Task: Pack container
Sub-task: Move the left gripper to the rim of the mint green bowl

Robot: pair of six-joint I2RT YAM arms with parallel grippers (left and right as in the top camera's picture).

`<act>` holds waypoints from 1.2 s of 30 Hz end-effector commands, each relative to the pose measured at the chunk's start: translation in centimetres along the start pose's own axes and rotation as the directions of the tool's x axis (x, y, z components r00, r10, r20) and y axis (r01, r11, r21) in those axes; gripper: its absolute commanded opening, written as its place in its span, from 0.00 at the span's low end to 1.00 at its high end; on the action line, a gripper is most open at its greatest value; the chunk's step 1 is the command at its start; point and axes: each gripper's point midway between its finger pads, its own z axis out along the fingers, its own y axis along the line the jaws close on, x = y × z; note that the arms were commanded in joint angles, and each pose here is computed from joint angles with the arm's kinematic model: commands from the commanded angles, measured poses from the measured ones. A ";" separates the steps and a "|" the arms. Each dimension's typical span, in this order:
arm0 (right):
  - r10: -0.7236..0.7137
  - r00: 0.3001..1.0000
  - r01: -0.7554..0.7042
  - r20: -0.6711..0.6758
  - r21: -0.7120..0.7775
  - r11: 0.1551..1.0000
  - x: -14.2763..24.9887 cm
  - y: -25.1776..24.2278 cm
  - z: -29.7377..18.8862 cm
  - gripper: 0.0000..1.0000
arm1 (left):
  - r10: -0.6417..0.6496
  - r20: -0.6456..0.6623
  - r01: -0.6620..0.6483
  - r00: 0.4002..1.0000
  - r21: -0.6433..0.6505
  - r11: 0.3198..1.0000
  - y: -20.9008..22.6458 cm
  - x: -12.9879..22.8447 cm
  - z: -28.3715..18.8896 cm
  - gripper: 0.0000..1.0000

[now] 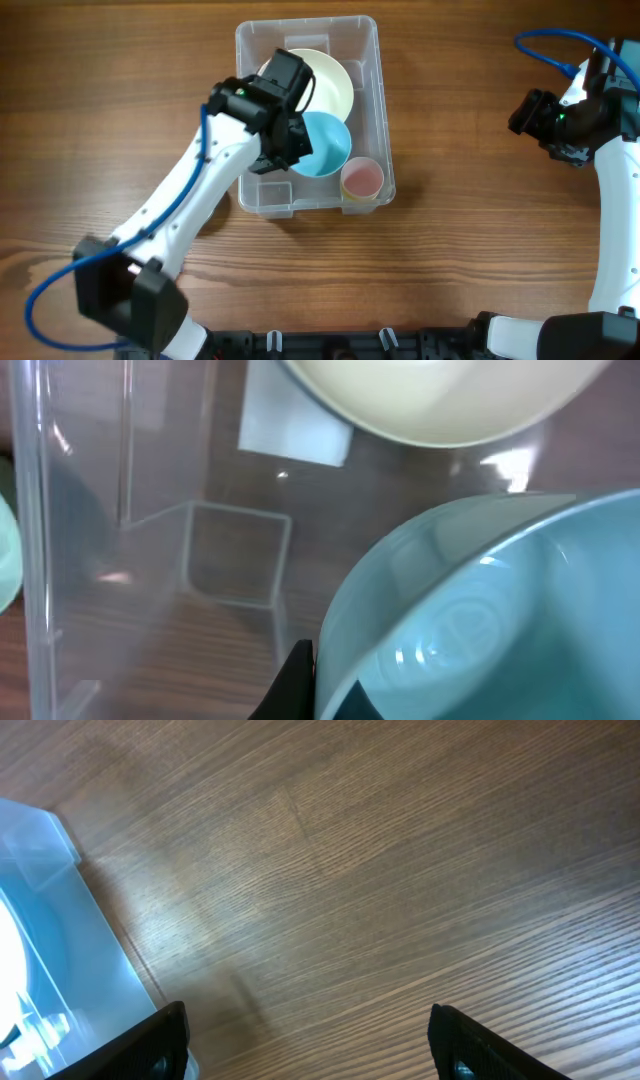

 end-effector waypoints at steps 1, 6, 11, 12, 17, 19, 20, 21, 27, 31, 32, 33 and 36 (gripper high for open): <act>-0.008 1.000 0.008 -0.019 -0.008 1.000 0.2 0.1 0.4 0.77 | -0.008 -0.008 0.007 1.000 -0.135 0.991 2.2 -0.6 1.9 0.04; -0.009 1.000 0.009 -0.022 -0.007 1.000 0.3 0.1 0.4 0.77 | -0.010 -0.051 0.000 0.999 -0.184 0.983 2.9 -0.1 4.1 0.04; -0.012 1.000 0.012 -0.021 -0.008 1.000 0.3 0.1 0.4 0.77 | -0.011 -0.061 -0.001 0.998 -0.193 0.981 3.2 0.2 4.9 0.06; -0.012 1.000 0.012 -0.021 -0.007 1.000 0.3 0.1 0.4 0.78 | -0.011 -0.061 -0.001 0.998 -0.192 0.981 3.2 0.2 4.9 0.09; -0.012 1.000 0.012 -0.021 -0.008 1.000 0.3 0.1 0.4 0.77 | -0.011 -0.065 -0.002 0.998 -0.195 0.981 3.2 0.3 4.9 0.27; -0.011 1.000 0.011 -0.021 -0.008 1.000 0.3 0.1 0.4 0.77 | 0.006 -0.065 -0.019 0.998 -0.198 0.980 3.4 0.2 4.8 0.24; -0.012 1.000 0.012 -0.021 -0.007 1.000 0.3 0.1 0.4 0.78 | 0.012 -0.052 -0.022 0.999 -0.203 0.979 3.7 -0.2 4.5 0.22; -0.012 1.000 0.012 -0.021 -0.007 1.000 0.3 0.1 0.4 0.77 | 0.006 -0.039 -0.014 0.999 -0.207 0.978 4.0 -0.5 4.0 0.22; -0.012 1.000 0.012 -0.021 -0.008 1.000 0.3 0.1 0.4 0.77 | -0.080 0.184 0.104 0.980 -0.126 0.986 7.1 -4.4 -4.3 0.38; -0.016 1.000 0.016 -0.021 -0.008 1.000 0.3 0.1 0.4 0.77 | -0.226 0.345 0.258 0.911 -0.052 0.965 13.0 -5.5 -11.0 0.49; -0.016 1.000 0.016 -0.021 -0.008 1.000 0.3 0.1 0.4 0.77 | -0.262 0.362 0.298 0.895 -0.047 0.954 14.4 -5.5 -11.9 0.51; -0.016 1.000 0.016 -0.020 -0.008 1.000 0.2 0.1 0.4 0.77 | -0.297 0.374 0.337 0.879 -0.046 0.940 15.8 -5.3 -12.6 0.53; -0.016 1.000 0.016 -0.017 -0.009 1.000 0.2 0.1 0.4 0.77 | -0.393 0.367 0.448 0.843 -0.077 0.891 19.9 -4.7 -12.8 0.56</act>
